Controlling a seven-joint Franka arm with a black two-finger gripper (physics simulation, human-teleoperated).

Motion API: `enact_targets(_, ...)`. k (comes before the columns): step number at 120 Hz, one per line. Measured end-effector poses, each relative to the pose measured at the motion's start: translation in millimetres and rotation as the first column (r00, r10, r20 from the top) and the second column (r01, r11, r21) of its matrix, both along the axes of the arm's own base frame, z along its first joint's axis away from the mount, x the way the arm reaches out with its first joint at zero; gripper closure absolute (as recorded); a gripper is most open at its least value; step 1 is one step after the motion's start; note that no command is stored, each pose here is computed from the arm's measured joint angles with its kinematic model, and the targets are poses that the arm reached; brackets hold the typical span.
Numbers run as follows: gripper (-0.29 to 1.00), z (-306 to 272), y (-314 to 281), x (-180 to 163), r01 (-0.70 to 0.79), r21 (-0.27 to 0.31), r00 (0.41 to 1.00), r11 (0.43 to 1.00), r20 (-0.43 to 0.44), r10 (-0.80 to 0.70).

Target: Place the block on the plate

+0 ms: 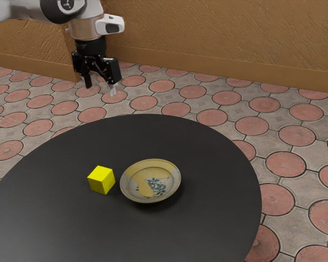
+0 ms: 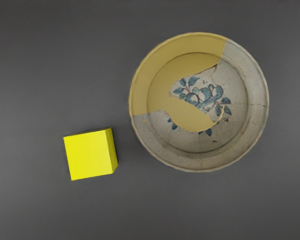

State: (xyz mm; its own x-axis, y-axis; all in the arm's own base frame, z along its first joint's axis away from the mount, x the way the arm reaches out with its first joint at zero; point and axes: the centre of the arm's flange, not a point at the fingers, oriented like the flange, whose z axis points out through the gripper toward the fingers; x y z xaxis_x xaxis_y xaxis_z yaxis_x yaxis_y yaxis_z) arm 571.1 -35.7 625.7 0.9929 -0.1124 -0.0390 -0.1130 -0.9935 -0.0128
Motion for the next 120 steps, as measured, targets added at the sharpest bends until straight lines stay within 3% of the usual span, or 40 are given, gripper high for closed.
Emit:
enact_targets(28,0.00,-10.6,-8.7,10.2,-0.011,-0.002,1.000,1.000,0.015,0.011)
enact_targets(55,0.00,-102.9,63.0,28.4,-0.151,0.020,0.984,0.988,-0.089,0.152)
enact_targets(88,0.00,-178.6,96.7,70.8,-0.210,0.037,0.970,0.977,-0.116,0.213)
enact_targets(120,0.00,-245.7,110.9,59.7,-0.246,-0.008,0.957,0.969,-0.162,0.241)
